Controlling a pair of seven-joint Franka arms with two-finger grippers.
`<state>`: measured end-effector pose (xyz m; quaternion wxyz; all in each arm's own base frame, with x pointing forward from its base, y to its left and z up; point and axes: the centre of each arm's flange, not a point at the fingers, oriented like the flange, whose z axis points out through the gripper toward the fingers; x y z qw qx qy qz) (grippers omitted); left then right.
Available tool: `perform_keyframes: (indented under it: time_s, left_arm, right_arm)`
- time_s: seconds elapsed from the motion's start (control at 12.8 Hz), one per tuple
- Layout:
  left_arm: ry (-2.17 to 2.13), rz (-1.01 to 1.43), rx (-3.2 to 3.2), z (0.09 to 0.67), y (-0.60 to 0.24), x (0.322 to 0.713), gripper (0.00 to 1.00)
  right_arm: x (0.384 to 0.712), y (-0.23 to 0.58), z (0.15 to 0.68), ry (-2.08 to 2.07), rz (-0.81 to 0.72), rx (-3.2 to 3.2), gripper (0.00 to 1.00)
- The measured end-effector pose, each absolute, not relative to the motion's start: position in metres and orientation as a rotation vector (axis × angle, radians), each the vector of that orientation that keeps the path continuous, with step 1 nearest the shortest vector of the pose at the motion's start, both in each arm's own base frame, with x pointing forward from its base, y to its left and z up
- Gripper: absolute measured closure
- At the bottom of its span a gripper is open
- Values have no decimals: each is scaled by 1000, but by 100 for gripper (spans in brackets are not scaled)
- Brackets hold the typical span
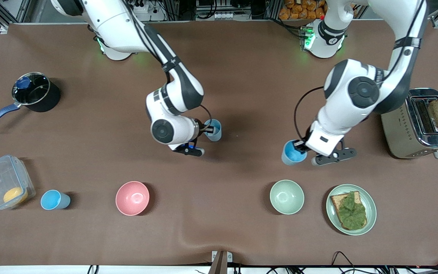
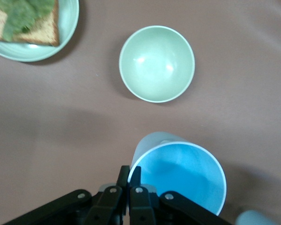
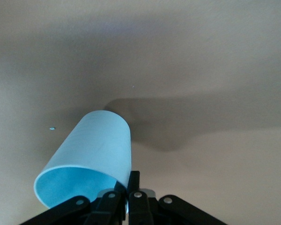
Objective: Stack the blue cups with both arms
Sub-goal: 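Carry both blue cups toward the table middle with both grippers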
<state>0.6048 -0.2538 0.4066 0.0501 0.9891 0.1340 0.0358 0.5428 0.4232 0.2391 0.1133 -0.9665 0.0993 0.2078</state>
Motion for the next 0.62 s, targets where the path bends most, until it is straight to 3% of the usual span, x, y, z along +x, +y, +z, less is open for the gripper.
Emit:
perform_keyframes:
  time_s: [0.23, 0.31, 0.62]
  left_arm:
    - [541, 79, 2979, 397, -297, 596, 97]
    - [561, 71, 2973, 394, -309, 596, 97]
    - [644, 52, 2937, 382, -344, 600, 97]
  right_arm:
    - [544, 423, 234, 300, 613, -2839, 96]
    - [545, 423, 233, 303, 614, -2839, 90]
    - [547, 426, 238, 299, 602, -2831, 45]
